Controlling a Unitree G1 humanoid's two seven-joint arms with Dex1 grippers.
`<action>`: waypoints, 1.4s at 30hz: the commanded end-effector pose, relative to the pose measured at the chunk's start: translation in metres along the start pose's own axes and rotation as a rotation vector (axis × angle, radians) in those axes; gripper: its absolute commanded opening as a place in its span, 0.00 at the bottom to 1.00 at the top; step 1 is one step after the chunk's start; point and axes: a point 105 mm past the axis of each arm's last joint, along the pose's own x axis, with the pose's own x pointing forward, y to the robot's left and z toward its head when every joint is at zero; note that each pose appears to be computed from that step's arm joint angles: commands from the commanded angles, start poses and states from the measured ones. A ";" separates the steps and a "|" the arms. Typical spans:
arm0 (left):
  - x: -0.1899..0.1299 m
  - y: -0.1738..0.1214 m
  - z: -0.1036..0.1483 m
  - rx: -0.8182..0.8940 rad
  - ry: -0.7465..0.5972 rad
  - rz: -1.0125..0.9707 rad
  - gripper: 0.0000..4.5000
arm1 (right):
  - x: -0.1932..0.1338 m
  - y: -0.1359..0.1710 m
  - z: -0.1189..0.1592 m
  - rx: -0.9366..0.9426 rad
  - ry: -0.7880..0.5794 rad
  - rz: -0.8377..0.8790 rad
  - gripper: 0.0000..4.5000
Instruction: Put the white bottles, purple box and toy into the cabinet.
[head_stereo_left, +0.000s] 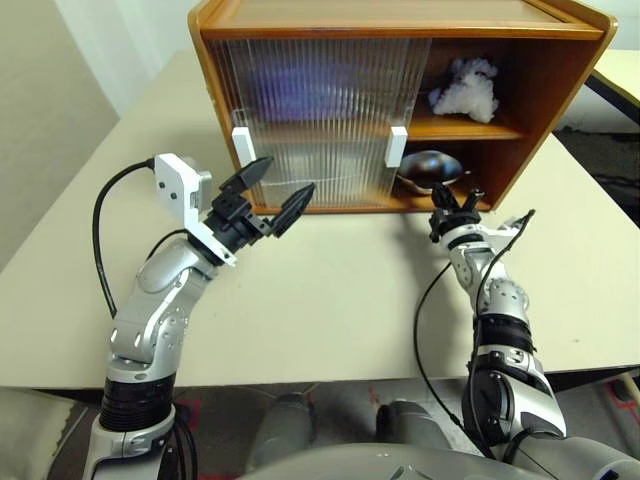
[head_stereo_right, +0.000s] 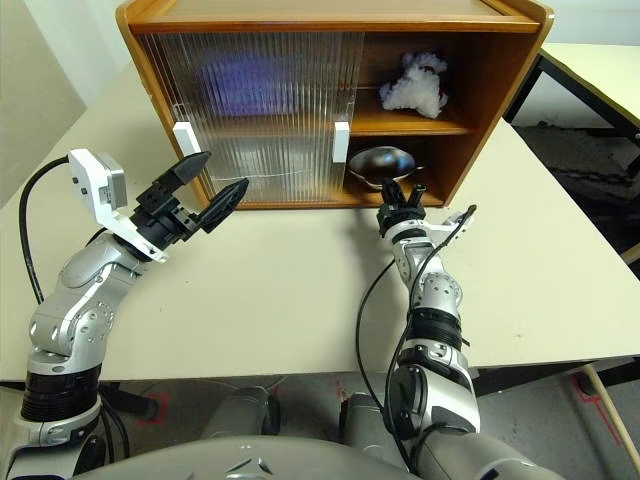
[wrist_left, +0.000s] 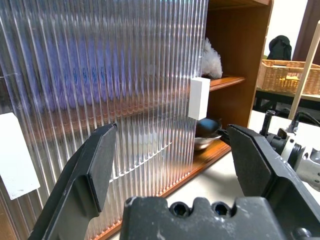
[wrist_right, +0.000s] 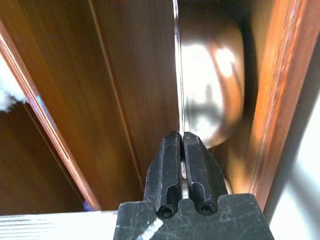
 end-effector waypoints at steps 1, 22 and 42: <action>0.000 -0.003 0.000 -0.008 0.000 -0.005 1.00 | 0.001 -0.003 0.006 -0.010 -0.021 -0.013 0.00; 0.009 -0.005 -0.003 -0.027 -0.013 -0.029 1.00 | -0.010 -0.011 0.014 -0.060 -0.029 -0.055 0.99; 0.016 -0.010 -0.010 -0.050 -0.029 -0.054 1.00 | -0.046 0.023 -0.025 -1.143 0.448 0.306 0.99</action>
